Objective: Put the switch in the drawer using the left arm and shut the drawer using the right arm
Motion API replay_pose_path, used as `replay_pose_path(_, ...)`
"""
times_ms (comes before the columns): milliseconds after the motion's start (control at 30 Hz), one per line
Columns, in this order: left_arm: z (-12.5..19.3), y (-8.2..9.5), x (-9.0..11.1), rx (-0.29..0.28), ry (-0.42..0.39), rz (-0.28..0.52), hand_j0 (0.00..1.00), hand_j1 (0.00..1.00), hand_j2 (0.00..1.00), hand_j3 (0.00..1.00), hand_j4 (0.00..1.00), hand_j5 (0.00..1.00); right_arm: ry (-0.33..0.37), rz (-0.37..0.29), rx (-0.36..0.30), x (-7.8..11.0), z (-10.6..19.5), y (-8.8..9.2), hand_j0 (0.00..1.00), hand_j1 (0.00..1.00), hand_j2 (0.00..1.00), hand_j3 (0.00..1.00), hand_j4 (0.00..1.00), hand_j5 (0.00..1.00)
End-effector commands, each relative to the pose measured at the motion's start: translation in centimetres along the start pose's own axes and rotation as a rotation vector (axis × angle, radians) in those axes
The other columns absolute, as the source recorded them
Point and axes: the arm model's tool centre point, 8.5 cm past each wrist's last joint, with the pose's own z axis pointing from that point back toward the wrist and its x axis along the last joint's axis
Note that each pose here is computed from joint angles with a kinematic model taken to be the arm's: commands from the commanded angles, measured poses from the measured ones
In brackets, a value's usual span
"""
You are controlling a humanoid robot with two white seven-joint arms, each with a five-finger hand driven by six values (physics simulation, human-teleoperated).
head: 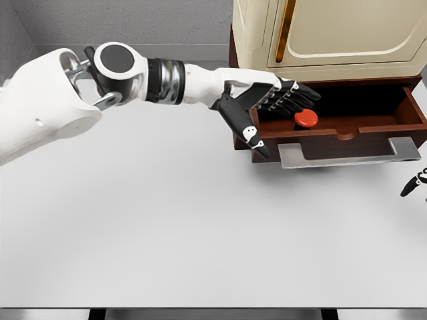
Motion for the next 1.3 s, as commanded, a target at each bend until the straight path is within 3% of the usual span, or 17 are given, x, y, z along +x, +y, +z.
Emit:
replay_pose_path(0, -0.3, 0.0, 0.1, -0.001, -0.001, -0.001, 1.0, 1.0, 1.0, 1.0, 1.0, 1.0, -0.001, 0.001, 0.0, 0.0, 0.0, -0.3, 0.59, 0.59, 0.59, 0.59, 0.59, 0.59)
replay_pose_path(167, -1.2, 0.6, -0.8, 0.012, 0.01, 0.024, 1.0, 1.0, 1.0, 1.0, 1.0, 1.0, 0.0, 0.002, -0.001, 0.0, 0.0, -0.3, 0.59, 0.59, 0.59, 0.59, 0.59, 0.59)
replay_pose_path(600, -4.8, -0.4, -0.3, -0.023, -0.004, 0.009, 1.0, 1.0, 1.0, 1.0, 1.0, 1.0, 0.0, 0.003, 0.0, 0.0, 0.0, -0.3, 0.59, 0.59, 0.59, 0.59, 0.59, 0.59)
replay_pose_path(767, -7.4, 0.6, -0.7, -0.009, 0.012, 0.02, 1.0, 1.0, 1.0, 1.0, 1.0, 1.0, 0.0, 0.003, 0.0, 0.0, 0.0, -0.3, 0.59, 0.59, 0.59, 0.59, 0.59, 0.59)
replay_pose_path(967, -6.9, -0.9, 1.4, -0.143, -0.046, -0.033, 1.0, 1.0, 1.0, 1.0, 1.0, 1.0, 0.0, 0.003, 0.0, 0.0, 0.0, -0.3, 0.59, 0.59, 0.59, 0.59, 0.59, 0.59)
replay_pose_path(1167, -4.2, 1.5, 5.1, -0.072, -0.163, -0.028, 1.0, 1.0, 1.0, 1.0, 1.0, 1.0, 0.0, 0.003, 0.0, 0.0, 0.0, -0.3, 0.58, 0.58, 0.58, 0.58, 0.58, 0.58)
replay_pose_path(1267, -4.0, 1.7, 5.7, -0.069, -0.175, -0.031, 1.0, 1.0, 1.0, 1.0, 1.0, 1.0, -0.001, 0.002, -0.001, 0.0, 0.0, -0.3, 0.58, 0.58, 0.58, 0.58, 0.58, 0.58)
